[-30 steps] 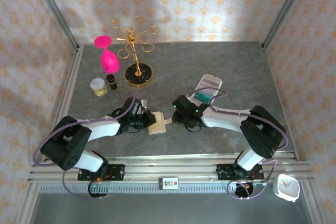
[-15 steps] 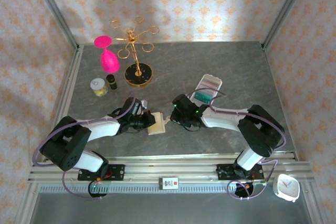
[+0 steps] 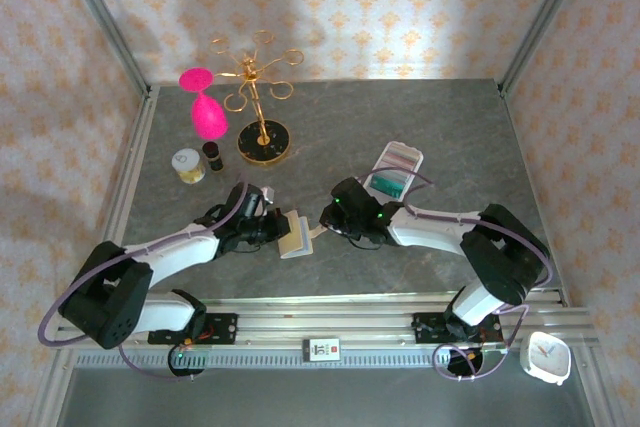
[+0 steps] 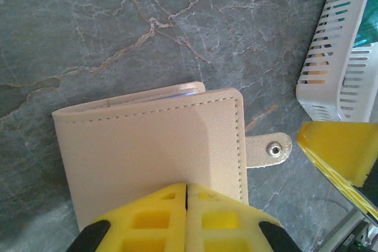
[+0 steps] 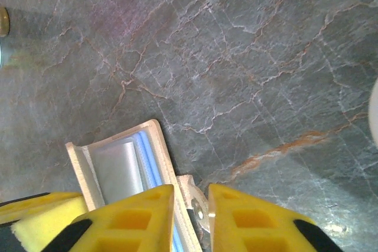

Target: Put the credit cards into the card holder

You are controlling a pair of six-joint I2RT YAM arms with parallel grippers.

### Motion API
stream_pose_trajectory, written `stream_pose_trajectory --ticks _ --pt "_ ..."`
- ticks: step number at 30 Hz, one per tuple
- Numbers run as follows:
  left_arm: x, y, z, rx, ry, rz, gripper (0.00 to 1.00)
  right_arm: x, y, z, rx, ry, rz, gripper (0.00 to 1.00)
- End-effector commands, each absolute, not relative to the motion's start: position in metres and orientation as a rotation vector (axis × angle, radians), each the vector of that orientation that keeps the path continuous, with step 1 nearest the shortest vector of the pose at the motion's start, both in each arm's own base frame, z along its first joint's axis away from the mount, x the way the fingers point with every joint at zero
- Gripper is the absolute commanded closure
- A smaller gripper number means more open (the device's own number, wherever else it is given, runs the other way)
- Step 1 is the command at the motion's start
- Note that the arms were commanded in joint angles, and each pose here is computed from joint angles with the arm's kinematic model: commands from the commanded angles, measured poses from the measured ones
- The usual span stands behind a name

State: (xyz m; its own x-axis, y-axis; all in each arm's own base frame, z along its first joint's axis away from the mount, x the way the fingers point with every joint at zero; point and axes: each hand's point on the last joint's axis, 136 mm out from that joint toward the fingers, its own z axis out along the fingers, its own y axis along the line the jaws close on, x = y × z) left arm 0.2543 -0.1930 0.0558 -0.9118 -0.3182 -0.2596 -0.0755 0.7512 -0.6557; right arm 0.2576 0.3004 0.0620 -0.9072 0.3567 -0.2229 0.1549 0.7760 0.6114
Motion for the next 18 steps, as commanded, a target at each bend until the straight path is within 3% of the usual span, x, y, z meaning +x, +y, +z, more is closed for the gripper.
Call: stream_pose_trajectory --ticks 1,18 --pt "0.248 -0.181 0.051 -0.320 2.611 -0.889 0.93 0.260 0.302 0.068 0.397 2.614 0.903 0.76" --pt "0.237 -0.165 0.041 -0.345 2.621 -0.819 0.94 0.256 0.303 0.050 0.361 2.686 0.845 0.77"
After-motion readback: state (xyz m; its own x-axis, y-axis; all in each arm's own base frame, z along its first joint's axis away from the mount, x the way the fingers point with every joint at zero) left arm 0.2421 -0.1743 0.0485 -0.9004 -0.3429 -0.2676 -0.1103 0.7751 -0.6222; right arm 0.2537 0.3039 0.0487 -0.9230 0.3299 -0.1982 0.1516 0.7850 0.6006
